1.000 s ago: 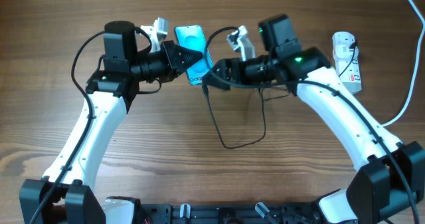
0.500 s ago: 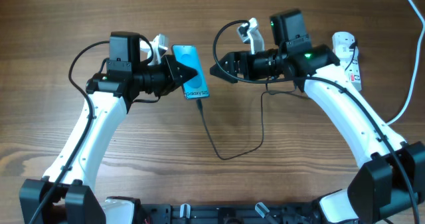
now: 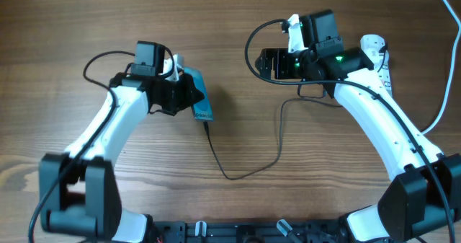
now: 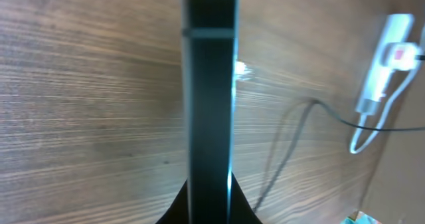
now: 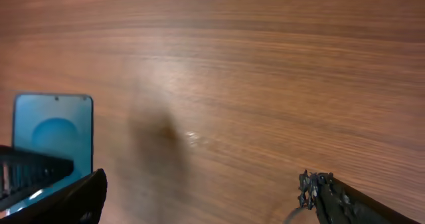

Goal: Plug charger to phone and switch on socket
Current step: 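Lower the phone onto the table center with the left gripper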

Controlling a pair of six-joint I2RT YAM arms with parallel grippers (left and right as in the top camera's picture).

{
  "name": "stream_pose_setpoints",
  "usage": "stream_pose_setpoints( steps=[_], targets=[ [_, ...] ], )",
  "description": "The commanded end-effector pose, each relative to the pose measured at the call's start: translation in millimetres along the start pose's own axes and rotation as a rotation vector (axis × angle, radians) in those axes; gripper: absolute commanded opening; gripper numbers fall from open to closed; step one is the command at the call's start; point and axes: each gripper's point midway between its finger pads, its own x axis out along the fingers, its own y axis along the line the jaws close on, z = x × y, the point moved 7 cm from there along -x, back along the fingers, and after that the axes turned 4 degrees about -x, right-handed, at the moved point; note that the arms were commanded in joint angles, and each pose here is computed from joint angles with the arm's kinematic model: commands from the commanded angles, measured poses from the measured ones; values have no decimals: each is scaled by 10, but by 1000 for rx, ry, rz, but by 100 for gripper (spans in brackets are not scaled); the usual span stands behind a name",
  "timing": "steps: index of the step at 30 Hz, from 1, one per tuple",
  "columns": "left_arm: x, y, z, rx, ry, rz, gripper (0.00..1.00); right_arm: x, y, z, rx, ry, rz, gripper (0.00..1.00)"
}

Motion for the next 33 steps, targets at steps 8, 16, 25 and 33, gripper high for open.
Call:
stream_pose_setpoints(
  steps=[8,16,25,33],
  targets=[
    [355,244,56,34,14,148,4,-24,-60,56,9,-25,-65,100],
    [502,297,78,53,-3,206,4,-24,-60,56,9,-25,-65,100],
    [572,289,84,64,-3,203,9,-24,-60,56,8,-25,-65,100],
    [573,284,93,67,-8,199,19,-24,-60,56,9,-25,-65,100]
  ],
)
